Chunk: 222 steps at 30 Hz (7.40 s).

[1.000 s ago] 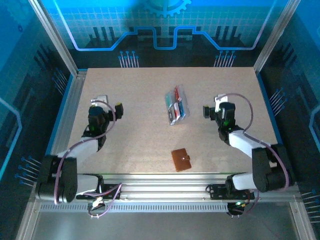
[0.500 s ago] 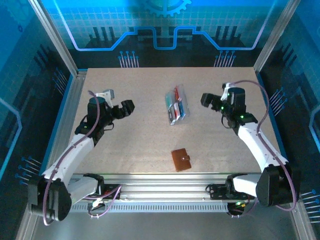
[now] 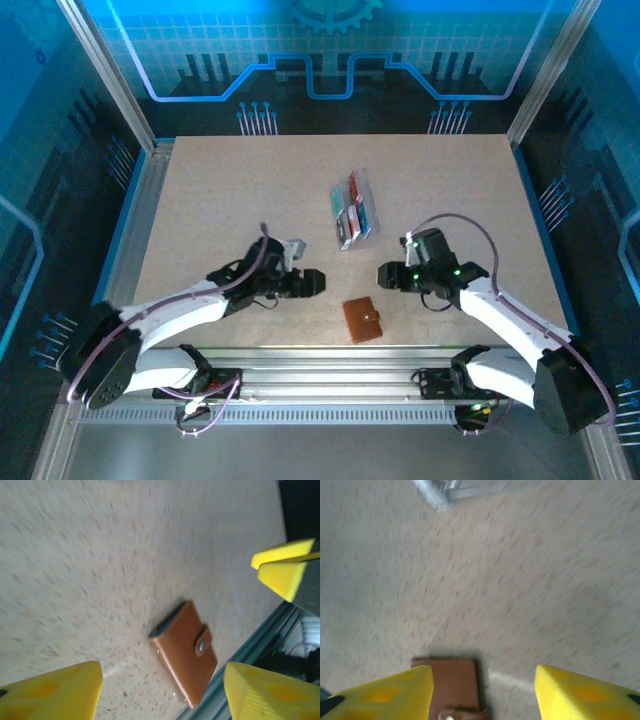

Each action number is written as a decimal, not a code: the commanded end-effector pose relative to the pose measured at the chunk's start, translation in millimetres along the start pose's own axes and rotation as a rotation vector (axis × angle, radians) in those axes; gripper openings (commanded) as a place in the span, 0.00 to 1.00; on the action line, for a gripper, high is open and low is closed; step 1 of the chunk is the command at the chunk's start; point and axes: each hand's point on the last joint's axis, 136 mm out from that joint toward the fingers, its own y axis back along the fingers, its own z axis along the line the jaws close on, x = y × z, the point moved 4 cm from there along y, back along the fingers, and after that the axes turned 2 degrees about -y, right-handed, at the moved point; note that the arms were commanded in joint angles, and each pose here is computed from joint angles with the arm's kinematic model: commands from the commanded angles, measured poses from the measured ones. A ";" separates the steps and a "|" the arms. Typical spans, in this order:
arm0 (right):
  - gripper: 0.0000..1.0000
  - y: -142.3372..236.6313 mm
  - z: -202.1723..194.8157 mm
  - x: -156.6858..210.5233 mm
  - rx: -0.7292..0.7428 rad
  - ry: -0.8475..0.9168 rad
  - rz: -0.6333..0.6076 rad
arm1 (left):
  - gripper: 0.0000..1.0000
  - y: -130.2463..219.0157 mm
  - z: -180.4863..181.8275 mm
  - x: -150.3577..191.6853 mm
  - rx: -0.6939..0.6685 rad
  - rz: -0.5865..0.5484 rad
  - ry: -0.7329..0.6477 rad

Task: Put the credit cards into the card holder

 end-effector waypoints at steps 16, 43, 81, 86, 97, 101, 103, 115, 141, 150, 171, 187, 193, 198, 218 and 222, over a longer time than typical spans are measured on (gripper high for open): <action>0.44 -28.1 0.2 74.8 -0.027 0.001 0.219 | 0.38 -98.9 -25.1 51.1 0.104 0.223 0.078; 0.30 -132.1 95.4 20.6 -0.083 0.115 0.187 | 0.22 -33.9 56.2 -10.8 -0.258 0.016 0.205; 0.37 -114.8 149.5 16.9 0.026 0.484 0.148 | 0.08 -18.9 91.2 -21.8 -0.184 0.064 0.293; 0.39 -118.7 143.5 24.1 0.116 0.538 0.144 | 0.07 -19.5 100.0 -13.1 -0.212 0.071 0.293; 0.48 -137.9 123.0 45.6 0.240 0.604 0.176 | 0.07 -21.0 110.8 0.2 -0.240 0.096 0.293; 0.47 -145.1 114.1 49.3 0.315 0.626 0.172 | 0.06 -21.9 112.7 1.4 -0.243 0.100 0.290; 0.44 -148.0 110.4 51.1 0.353 0.639 0.170 | 0.06 -22.6 113.7 2.8 -0.244 0.104 0.294; 0.10 -153.7 91.3 48.6 0.493 0.662 0.143 | 0.05 -22.2 117.0 7.5 -0.255 0.109 0.300; 0.00 -80.1 13.2 6.1 0.348 0.087 -0.009 | 0.02 -44.1 109.1 8.2 -0.242 0.167 0.219; 0.27 -43.1 -18.5 10.6 0.425 -0.024 -0.184 | 0.04 -72.2 72.2 -5.8 -0.180 0.181 0.131; 0.13 -95.9 78.7 17.5 0.024 0.144 0.127 | 0.04 -68.3 80.3 6.8 -0.196 0.181 0.153; 0.37 -101.0 37.6 19.3 0.111 0.084 0.161 | 0.03 -67.9 87.2 14.9 -0.214 0.193 0.156; 0.34 -100.4 59.4 20.7 -0.010 0.124 0.169 | 0.03 -69.4 89.5 15.2 -0.218 0.192 0.163; 0.24 -96.3 66.0 19.0 -0.024 0.142 0.155 | 0.02 -73.4 94.2 19.3 -0.221 0.199 0.177; 0.19 -84.4 110.9 17.5 -0.128 0.251 0.136 | 0.02 -76.4 100.2 31.1 -0.229 0.202 0.197; 0.21 -91.3 118.9 19.3 -0.185 0.249 0.158 | 0.02 -77.5 101.3 34.1 -0.228 0.200 0.205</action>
